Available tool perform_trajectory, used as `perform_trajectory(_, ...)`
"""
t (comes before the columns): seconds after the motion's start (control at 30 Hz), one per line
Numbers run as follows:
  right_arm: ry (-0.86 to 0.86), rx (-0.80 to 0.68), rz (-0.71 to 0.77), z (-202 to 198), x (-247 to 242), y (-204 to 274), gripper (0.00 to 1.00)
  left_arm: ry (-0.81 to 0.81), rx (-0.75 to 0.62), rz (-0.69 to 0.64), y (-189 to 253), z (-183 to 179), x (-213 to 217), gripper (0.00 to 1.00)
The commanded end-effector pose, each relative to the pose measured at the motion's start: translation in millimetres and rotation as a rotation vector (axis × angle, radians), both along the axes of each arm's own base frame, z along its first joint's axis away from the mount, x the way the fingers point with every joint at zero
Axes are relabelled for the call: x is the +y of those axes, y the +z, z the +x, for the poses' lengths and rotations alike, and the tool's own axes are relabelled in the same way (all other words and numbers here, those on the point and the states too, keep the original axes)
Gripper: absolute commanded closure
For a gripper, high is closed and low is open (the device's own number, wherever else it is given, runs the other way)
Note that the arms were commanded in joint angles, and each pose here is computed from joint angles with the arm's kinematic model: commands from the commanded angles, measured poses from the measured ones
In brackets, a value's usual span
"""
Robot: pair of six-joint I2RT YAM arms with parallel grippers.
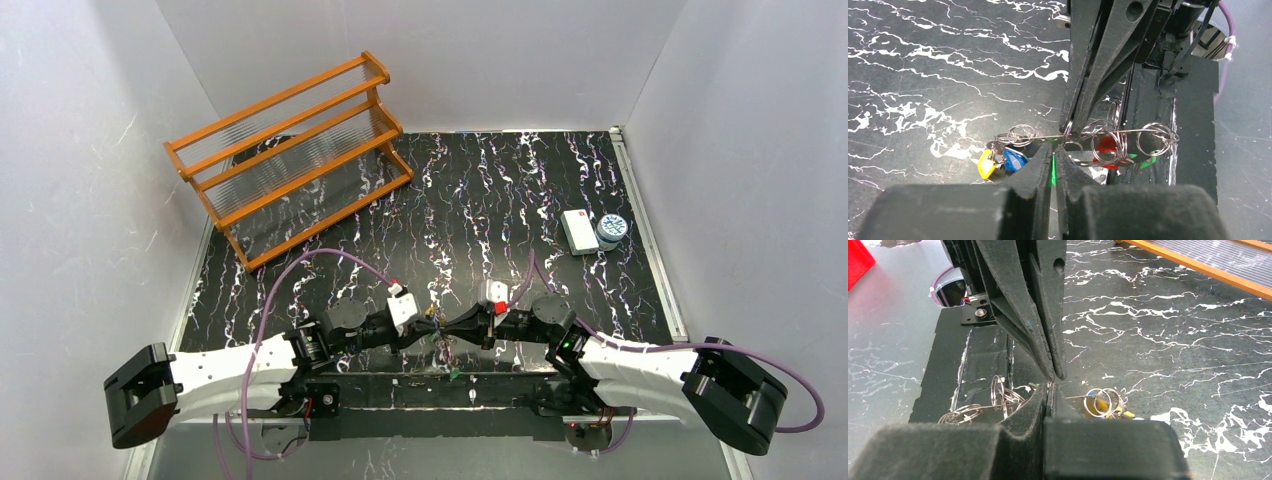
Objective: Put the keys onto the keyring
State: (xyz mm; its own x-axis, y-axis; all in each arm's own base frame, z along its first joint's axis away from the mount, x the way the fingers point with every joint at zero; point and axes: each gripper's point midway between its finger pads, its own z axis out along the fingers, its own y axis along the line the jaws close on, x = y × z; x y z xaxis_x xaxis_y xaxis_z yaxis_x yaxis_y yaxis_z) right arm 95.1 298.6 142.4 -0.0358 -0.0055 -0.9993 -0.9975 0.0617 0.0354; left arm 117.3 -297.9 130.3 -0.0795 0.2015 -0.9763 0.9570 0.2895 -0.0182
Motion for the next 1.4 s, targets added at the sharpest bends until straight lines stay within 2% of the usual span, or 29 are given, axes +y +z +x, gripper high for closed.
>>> perform_trajectory(0.0,0.019,-0.064,0.106,-2,2,30,0.99,-0.028,0.003,-0.008,-2,-5,-3,0.99)
perform_trajectory(0.53,0.037,-0.07,0.143,-6,3,38,0.99,-0.087,0.042,-0.084,-3,-15,-15,1.0)
perform_trajectory(0.73,0.036,-0.074,0.148,-6,2,40,0.99,-0.044,0.035,-0.09,-5,-10,-9,1.0)
perform_trajectory(0.77,0.034,-0.073,0.146,-6,2,40,0.99,-0.02,0.03,-0.095,-3,-7,-6,0.98)
perform_trajectory(0.9,0.03,-0.076,0.145,-5,1,40,0.99,0.057,0.006,-0.107,3,2,6,0.76)
perform_trajectory(1.0,0.029,-0.078,0.143,-5,1,39,0.99,0.07,-0.013,-0.11,10,3,12,0.68)
perform_trajectory(1.17,0.029,-0.082,0.144,-5,1,40,0.99,0.034,-0.017,-0.121,17,-4,13,0.66)
perform_trajectory(1.37,0.035,-0.086,0.155,-6,2,45,0.99,-0.035,0.002,-0.125,16,-13,2,0.67)
